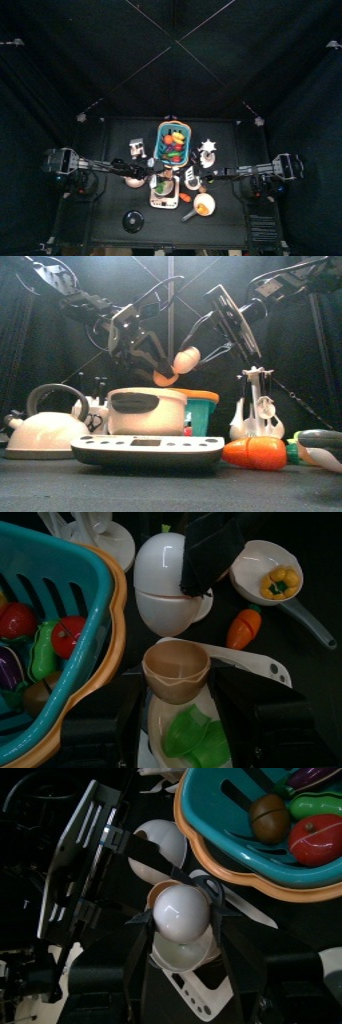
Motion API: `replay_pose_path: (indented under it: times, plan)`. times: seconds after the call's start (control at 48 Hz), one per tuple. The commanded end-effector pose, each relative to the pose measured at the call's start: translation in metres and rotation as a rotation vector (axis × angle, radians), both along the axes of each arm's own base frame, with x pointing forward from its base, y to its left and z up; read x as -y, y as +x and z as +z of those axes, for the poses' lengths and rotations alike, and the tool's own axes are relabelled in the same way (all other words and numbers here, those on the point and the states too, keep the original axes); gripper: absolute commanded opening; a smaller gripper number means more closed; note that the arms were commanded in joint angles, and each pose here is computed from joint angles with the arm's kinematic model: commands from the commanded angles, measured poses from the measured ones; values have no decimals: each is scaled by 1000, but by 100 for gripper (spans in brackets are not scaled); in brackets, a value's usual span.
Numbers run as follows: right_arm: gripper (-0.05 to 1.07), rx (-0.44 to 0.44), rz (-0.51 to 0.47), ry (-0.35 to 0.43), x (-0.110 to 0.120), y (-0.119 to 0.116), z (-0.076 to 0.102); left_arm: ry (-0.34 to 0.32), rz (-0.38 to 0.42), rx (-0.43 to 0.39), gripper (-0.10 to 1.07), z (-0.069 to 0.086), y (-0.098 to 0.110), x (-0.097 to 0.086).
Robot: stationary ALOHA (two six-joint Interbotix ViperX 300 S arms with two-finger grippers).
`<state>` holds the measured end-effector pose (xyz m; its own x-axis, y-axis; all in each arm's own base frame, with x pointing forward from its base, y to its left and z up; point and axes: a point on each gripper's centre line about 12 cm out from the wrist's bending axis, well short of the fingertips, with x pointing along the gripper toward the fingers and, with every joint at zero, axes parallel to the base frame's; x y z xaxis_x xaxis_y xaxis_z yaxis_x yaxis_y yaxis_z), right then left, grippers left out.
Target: Remove other half of egg shell
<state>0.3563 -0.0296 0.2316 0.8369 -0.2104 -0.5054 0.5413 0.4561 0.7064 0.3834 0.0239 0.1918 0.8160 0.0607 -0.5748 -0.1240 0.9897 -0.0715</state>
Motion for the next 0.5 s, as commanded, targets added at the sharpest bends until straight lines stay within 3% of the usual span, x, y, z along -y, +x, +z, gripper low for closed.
replay_pose_path:
  times: [0.0, 0.333, 0.479]
  plan:
    - [60, 38, 2, -4, 0, -1, 14, 1, 2, 32, 76, 12, 2, -2]
    - [60, 38, 2, -4, 0, -1, 14, 3, 7, 32, 76, 12, -1, -4]
    - [60, 36, 1, -3, 0, -1, 13, 16, 27, 28, 76, 15, -14, -7]
